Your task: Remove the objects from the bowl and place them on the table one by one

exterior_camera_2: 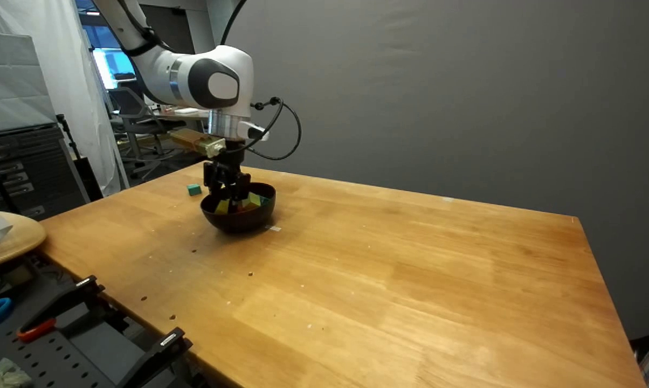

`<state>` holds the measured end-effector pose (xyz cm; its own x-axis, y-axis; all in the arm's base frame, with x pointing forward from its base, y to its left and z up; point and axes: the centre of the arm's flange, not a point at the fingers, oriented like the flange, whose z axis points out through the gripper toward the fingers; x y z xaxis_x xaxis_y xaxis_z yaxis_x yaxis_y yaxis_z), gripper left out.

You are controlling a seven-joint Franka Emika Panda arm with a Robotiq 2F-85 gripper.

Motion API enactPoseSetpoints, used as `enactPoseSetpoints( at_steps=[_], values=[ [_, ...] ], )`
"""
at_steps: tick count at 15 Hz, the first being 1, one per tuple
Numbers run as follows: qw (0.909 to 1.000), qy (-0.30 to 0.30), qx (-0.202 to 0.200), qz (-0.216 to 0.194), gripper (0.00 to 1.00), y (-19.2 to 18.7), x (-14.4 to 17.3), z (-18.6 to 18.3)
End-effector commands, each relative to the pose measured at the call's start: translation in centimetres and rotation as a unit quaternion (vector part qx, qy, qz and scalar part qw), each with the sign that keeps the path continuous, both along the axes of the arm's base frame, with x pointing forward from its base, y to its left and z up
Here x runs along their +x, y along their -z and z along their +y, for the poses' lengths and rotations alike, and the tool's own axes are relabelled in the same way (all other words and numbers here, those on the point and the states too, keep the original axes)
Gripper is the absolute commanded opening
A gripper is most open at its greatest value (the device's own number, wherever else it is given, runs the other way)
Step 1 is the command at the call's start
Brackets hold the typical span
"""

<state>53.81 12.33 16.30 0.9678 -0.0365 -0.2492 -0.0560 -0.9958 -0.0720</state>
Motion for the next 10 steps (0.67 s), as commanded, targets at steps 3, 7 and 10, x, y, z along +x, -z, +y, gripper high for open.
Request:
enactPoseSetpoints(
  at_steps=[3,7,10],
  values=[
    [0.9987,-0.030,-0.015,0.039,0.42,1.7,2.6,2.1],
    [0.9990,-0.034,-0.003,0.029,0.27,0.8,3.3,2.4],
    [0.9995,-0.028,-0.002,0.013,0.25,-1.3,2.5,1.3]
  ],
)
